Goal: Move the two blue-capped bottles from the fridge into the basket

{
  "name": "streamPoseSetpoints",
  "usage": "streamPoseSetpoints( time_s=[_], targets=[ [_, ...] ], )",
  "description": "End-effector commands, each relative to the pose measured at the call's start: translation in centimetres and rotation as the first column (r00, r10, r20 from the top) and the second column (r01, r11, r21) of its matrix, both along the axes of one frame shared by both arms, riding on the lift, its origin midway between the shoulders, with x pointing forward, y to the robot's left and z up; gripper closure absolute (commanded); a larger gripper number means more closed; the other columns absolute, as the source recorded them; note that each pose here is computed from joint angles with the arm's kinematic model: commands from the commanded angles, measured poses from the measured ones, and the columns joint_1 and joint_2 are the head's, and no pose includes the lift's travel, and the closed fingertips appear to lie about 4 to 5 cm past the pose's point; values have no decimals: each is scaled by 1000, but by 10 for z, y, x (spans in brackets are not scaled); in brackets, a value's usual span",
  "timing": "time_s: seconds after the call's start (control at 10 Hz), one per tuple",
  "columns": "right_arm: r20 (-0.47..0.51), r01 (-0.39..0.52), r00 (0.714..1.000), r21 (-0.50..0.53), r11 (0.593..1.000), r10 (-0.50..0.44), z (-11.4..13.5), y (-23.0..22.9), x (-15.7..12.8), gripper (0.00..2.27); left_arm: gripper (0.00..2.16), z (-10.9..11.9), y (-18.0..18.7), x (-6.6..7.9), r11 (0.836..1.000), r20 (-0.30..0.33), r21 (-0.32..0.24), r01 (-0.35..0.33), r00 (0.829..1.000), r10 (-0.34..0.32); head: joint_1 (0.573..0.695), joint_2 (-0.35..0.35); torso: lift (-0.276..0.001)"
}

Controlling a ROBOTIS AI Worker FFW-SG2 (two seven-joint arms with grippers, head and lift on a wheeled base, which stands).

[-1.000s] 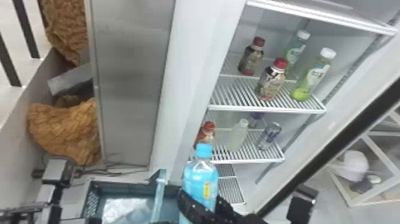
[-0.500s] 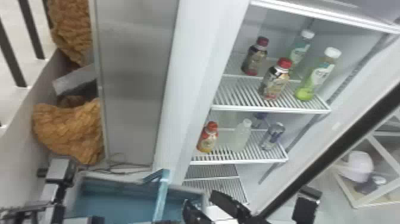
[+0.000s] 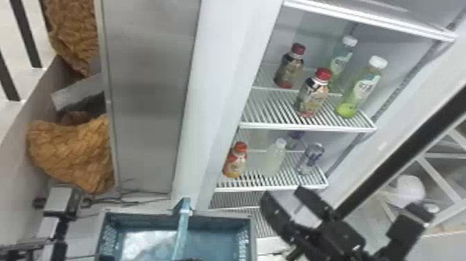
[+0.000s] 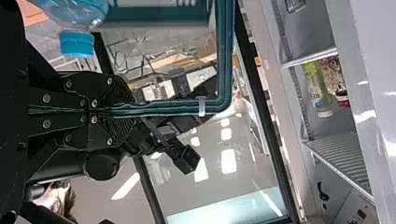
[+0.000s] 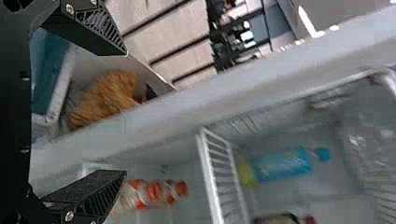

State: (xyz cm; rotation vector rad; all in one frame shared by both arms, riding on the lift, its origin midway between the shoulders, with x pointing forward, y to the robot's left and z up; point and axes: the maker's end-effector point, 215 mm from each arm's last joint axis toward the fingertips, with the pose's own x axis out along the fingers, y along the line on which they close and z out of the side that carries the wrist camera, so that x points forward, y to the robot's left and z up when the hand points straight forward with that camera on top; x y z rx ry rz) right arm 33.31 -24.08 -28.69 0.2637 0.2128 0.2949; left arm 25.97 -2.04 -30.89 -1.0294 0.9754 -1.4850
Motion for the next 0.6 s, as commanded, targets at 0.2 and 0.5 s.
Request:
streamPoseSetpoints(
  time_s=[0.2, 0.5],
  targets=[
    [150, 100, 984, -49, 994, -92, 32, -33, 23, 101, 1205, 1, 0, -1, 1000, 1, -1, 6, 1000, -6, 695, -350, -76],
    [252, 194, 955, -129, 973, -157, 56, -61, 47, 99, 1207, 0, 0, -1, 1000, 1, 3, 7, 1000, -7, 695, -350, -76]
  ],
)
